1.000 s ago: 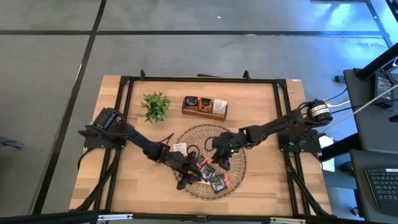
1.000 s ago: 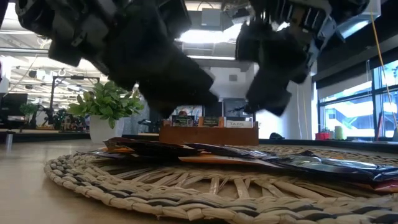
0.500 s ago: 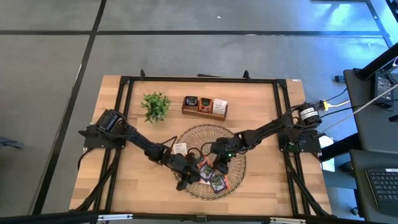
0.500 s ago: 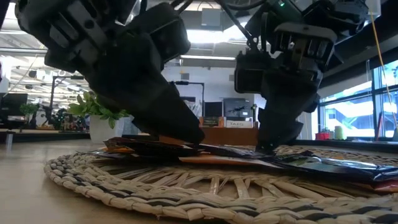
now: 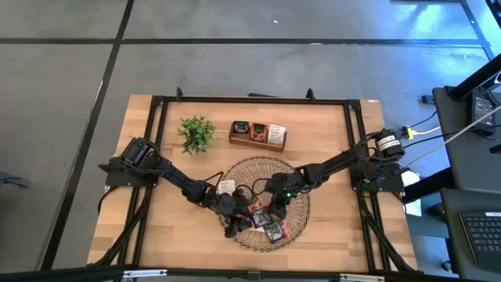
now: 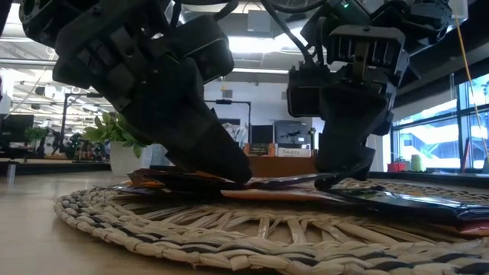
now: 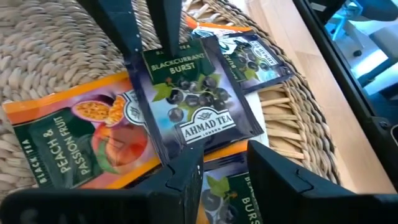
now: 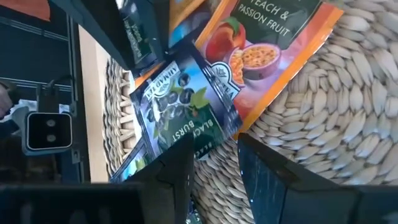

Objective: Pick & Place Tea
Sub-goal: Put the black and white tea bag into the left section of the wooden organizer

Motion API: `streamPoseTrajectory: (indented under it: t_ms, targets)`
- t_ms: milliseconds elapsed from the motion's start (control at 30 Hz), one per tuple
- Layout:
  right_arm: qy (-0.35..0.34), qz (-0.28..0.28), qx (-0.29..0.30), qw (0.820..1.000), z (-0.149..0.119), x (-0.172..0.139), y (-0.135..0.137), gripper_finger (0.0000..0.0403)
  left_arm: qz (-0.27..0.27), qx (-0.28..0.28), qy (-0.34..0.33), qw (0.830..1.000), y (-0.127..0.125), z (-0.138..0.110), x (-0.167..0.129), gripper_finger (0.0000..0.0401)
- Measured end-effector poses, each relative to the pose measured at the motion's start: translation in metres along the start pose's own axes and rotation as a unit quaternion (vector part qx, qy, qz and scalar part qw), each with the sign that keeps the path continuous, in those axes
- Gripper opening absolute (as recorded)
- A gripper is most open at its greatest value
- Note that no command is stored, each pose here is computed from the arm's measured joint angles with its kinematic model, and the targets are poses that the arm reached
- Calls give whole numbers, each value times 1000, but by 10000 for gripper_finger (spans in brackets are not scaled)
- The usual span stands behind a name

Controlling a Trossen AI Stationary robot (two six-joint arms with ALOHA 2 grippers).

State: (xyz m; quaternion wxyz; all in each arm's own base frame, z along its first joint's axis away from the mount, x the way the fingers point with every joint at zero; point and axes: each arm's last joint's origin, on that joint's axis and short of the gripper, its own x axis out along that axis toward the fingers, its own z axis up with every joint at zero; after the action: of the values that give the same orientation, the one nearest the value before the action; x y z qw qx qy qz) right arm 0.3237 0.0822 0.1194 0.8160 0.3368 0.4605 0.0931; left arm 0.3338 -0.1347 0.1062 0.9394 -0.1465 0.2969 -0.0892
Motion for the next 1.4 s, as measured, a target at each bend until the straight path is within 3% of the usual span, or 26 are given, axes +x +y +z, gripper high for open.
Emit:
streamPoseTrajectory:
  t_ms: [667, 1067, 1400]
  targets:
    - [9, 24, 12, 1000, 1, 0, 2, 126, 7, -5, -1, 1000, 1, 0, 0, 120]
    - [21, 19, 76, 997, -2, 0, 2, 126, 24, -93, -7, 995, 1, -1, 0, 119]
    - [19, 25, 89, 996, -7, 4, 11, 126, 35, -102, -7, 994, 2, -2, 0, 116]
